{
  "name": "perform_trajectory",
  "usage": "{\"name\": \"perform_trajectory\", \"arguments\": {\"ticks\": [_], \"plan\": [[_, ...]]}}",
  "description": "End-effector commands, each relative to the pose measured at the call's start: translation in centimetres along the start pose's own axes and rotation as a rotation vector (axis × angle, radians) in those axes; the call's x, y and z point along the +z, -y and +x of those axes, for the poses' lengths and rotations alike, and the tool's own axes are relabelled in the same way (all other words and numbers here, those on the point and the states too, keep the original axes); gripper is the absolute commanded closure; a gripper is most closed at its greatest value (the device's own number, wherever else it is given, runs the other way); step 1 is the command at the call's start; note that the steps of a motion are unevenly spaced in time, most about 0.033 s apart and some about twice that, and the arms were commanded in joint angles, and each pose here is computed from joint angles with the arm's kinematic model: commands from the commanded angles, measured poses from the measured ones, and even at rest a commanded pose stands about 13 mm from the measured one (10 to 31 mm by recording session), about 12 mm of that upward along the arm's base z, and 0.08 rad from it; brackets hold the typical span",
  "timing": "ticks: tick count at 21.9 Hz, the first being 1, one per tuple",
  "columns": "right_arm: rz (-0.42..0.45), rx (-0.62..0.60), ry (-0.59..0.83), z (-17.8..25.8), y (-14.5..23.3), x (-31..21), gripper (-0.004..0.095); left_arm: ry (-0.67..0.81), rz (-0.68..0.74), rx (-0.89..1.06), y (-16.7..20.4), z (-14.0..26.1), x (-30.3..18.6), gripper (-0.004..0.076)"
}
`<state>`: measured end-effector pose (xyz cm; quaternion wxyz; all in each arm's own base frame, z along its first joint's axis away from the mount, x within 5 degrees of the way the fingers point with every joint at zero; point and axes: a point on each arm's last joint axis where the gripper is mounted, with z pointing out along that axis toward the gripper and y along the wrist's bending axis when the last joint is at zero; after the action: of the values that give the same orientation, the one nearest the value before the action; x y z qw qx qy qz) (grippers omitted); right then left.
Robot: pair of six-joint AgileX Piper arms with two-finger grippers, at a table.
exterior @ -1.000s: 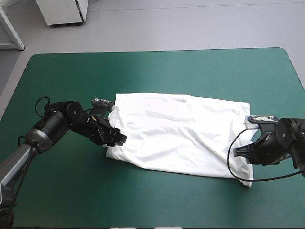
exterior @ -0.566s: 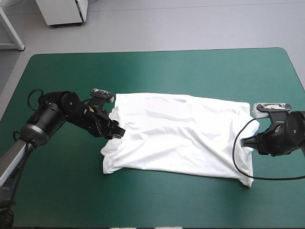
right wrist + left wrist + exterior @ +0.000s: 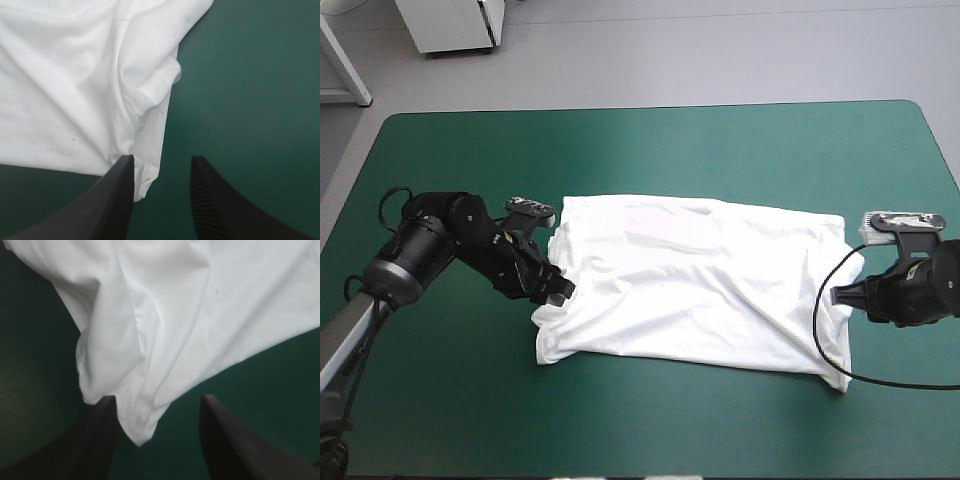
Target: Fold the cloth
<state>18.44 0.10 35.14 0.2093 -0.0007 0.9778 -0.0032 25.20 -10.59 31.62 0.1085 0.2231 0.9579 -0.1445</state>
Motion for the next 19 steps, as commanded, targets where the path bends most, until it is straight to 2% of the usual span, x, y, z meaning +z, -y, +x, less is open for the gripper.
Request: {"name": "perform_trajectory", "arguments": {"ticks": [1,5,7,10,14,19], "plan": [[0.003,0.009,0.042,-0.1,0.1,-1.3,0.0546,0.008,0.007,-0.029,0.8,0.4,-1.7,0.0353],[-0.015,0.023,0.044,-0.1,0.0,-1.3,0.0546,-0.06,-0.033,-0.095,0.2,1.6,0.6,0.0356],[-0.017,0.024,0.044,-0.1,0.0,-1.3,0.0548,-0.078,-0.046,-0.074,1.3,2.9,3.7,0.0373],[-0.017,0.024,0.044,-0.1,0.0,-1.3,0.0553,-0.038,-0.112,-0.077,1.9,3.4,5.6,0.0372],[-0.017,0.022,0.044,-0.1,0.0,-1.3,0.0559,-0.043,-0.185,-0.157,0.9,4.6,7.4,0.0372],[-0.008,0.019,0.044,-0.1,0.0,-1.3,0.0561,-0.032,-0.183,-0.194,0.6,5.4,8.5,0.0372]]}}
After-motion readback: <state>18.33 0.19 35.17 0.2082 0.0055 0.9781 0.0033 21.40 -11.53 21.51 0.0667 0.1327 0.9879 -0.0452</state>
